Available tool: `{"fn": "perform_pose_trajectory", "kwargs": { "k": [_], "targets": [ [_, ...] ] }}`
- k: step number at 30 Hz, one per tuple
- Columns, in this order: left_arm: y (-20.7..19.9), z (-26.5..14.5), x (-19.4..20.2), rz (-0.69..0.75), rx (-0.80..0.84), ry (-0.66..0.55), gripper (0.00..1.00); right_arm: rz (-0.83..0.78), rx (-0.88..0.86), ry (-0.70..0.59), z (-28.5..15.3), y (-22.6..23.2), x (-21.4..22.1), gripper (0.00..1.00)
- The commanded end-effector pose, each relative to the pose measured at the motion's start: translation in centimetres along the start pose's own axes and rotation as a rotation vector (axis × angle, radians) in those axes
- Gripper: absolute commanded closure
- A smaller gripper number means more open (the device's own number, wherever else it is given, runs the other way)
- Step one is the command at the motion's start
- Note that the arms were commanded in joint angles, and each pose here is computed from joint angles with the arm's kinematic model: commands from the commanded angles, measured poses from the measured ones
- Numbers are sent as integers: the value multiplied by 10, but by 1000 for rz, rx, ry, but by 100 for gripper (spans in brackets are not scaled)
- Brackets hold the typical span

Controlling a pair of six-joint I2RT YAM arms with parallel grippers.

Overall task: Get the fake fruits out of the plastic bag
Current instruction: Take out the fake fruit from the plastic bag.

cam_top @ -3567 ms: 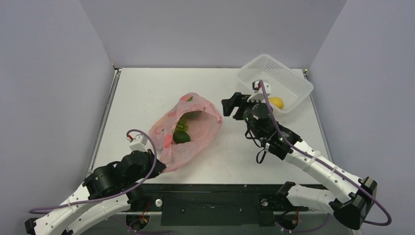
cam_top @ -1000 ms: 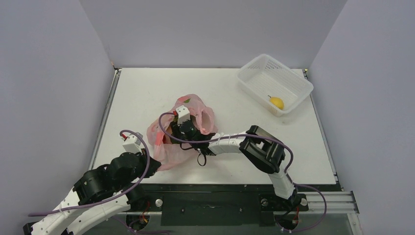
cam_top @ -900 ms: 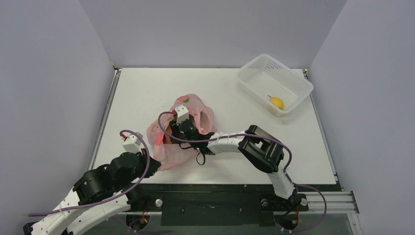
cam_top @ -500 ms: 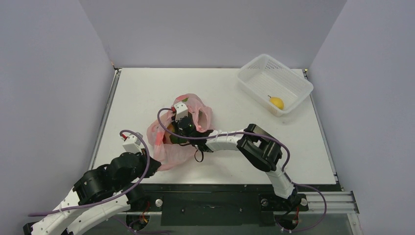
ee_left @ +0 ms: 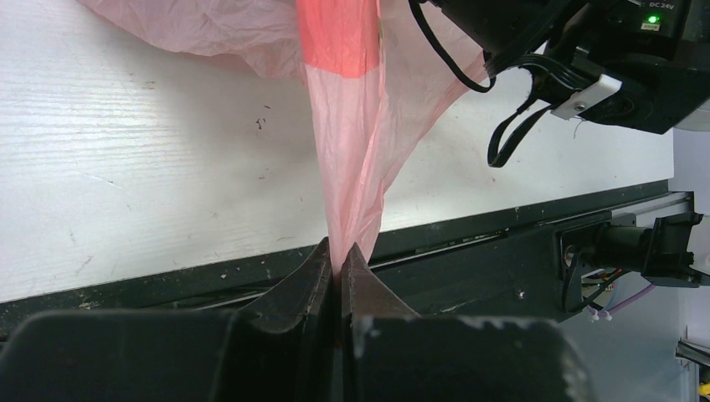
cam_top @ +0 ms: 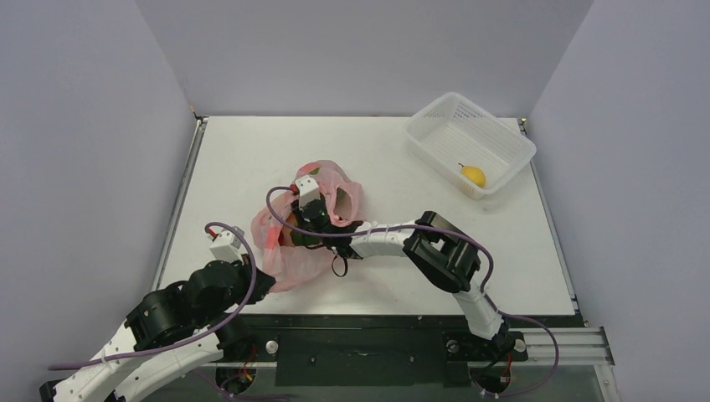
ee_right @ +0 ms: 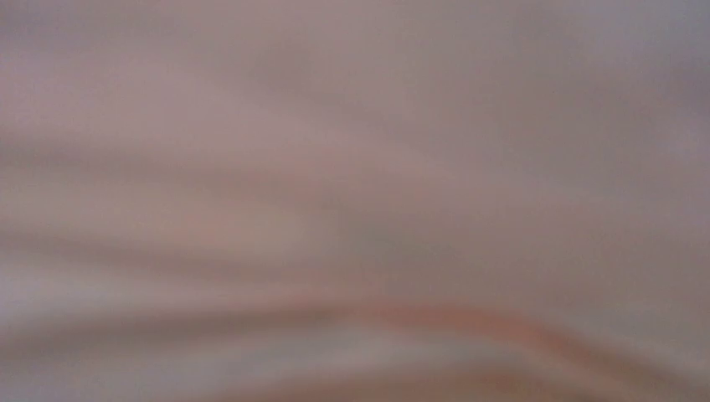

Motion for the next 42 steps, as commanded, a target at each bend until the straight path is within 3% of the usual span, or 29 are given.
{"fn": "perform_pose_trajectory", "kwargs": {
  "k": [1,5,10,22,31,42],
  "targets": [
    [-3,-2,-5,-13,17,-32,100,5,-9,-32,10,1,-13,82],
    [-2,-3,-6,-18,21,-37,100,3,-20,-32,10,2,-15,93],
    [-2,-4,-6,-20,23,-43,100,12,-22,-43,-2,0,-22,100],
    [-4,-4,-6,-29,28,-43,100,45,-97,-93,-76,-11,-50,100],
    [-21,4,-12,-24,79,-33,100,82,-354,-99,-122,6,-71,100],
    [-23,13,-11,-10,59,-30,100,167,-348,-226,-167,6,-135,100]
  ]
}}
Point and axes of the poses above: each gripper's point midway between its finger pads, its own z axis out along the fingers, its own y axis along the line the jaws close on, x = y × z, the point moved 9 cm from there along -z, back along the fingers, and after that the axes turned 2 degrees about z, right-handed, at the moved point
